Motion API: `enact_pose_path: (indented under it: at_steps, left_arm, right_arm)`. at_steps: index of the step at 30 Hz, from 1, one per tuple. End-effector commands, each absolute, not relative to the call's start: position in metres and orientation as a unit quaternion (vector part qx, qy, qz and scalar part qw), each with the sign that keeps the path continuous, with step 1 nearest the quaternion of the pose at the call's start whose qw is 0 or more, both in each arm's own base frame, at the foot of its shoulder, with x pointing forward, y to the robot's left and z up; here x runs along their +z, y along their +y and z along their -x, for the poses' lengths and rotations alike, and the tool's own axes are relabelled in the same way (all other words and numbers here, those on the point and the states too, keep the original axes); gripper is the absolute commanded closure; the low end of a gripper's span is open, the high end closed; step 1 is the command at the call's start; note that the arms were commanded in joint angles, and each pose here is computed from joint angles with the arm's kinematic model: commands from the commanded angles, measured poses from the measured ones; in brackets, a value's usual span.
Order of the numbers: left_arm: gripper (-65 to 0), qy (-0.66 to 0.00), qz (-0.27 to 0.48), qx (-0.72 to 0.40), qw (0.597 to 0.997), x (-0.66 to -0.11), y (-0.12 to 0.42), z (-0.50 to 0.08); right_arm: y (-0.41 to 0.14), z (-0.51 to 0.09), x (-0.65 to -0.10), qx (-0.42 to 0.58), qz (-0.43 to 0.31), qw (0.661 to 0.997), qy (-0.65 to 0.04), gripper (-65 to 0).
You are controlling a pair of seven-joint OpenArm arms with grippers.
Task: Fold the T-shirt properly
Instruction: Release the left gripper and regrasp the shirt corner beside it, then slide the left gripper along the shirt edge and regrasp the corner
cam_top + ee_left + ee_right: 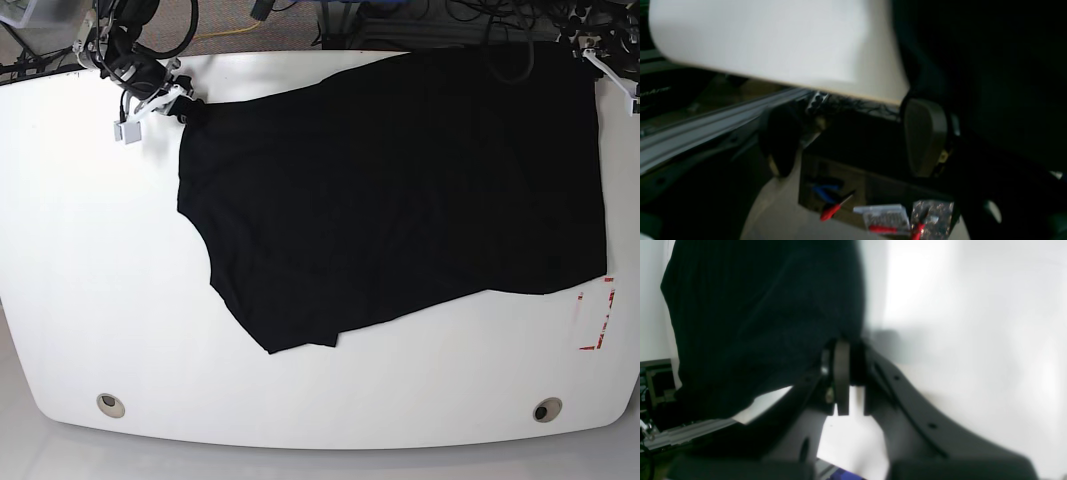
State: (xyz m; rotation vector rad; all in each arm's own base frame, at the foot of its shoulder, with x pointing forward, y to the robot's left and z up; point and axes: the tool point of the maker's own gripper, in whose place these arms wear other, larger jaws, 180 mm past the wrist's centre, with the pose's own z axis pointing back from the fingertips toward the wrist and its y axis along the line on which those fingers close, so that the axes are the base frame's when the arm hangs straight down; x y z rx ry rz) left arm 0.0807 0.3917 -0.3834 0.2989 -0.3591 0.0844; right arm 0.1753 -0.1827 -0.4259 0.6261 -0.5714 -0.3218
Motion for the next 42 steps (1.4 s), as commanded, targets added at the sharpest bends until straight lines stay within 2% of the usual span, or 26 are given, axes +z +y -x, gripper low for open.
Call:
enact_pose_path:
  at_steps: [1,13,24,26,29,32,33,42]
  left_arm:
    - [-45.3,-0.183,-0.157,0.038,0.970,-0.377,0.396,-0.080]
    - [-45.3,-0.265,-0.049,0.062,0.961,-0.370,0.362,-0.101]
    - [-44.2,-0.320,-0.051,0.055,0.945,-0.350,0.367,-0.139]
    - [-39.7,-0.321,-0.058,0.028,0.945,-0.346,0.362,-0.153]
    - [-22.8,-0.301,-0.068,-0.027,0.951,-0.353,0.345,-0.177]
    - [-9.2,-0.281,-0.089,-0.054,0.954,-0.360,0.340,-0.190]
    - [-6.8,-0.274,-0.098,-0.062,0.955,-0.361,0.339,-0.193]
    - [-5.4,-0.249,-0.117,-0.124,0.953,-0.390,0.305,-0.212]
  right_arm:
    - [-0.188,-0.180,-0.419,-0.148,-0.298,0.898,-0.289,-3.5]
    - [-0.188,-0.185,-0.417,-0.145,-0.299,0.896,-0.294,-3.5]
    - [-0.186,-0.185,-0.417,-0.146,-0.300,0.896,-0.294,-3.5]
    - [-0.187,-0.185,-0.417,-0.145,-0.300,0.896,-0.294,-3.5]
    - [-0.187,-0.185,-0.417,-0.145,-0.300,0.896,-0.294,-3.5]
    - [-0.186,-0.185,-0.417,-0.146,-0.301,0.896,-0.294,-3.5]
    - [-0.186,-0.185,-0.417,-0.145,-0.300,0.896,-0.294,-3.5]
    - [-0.185,-0.186,-0.417,-0.145,-0.302,0.895,-0.295,-3.5]
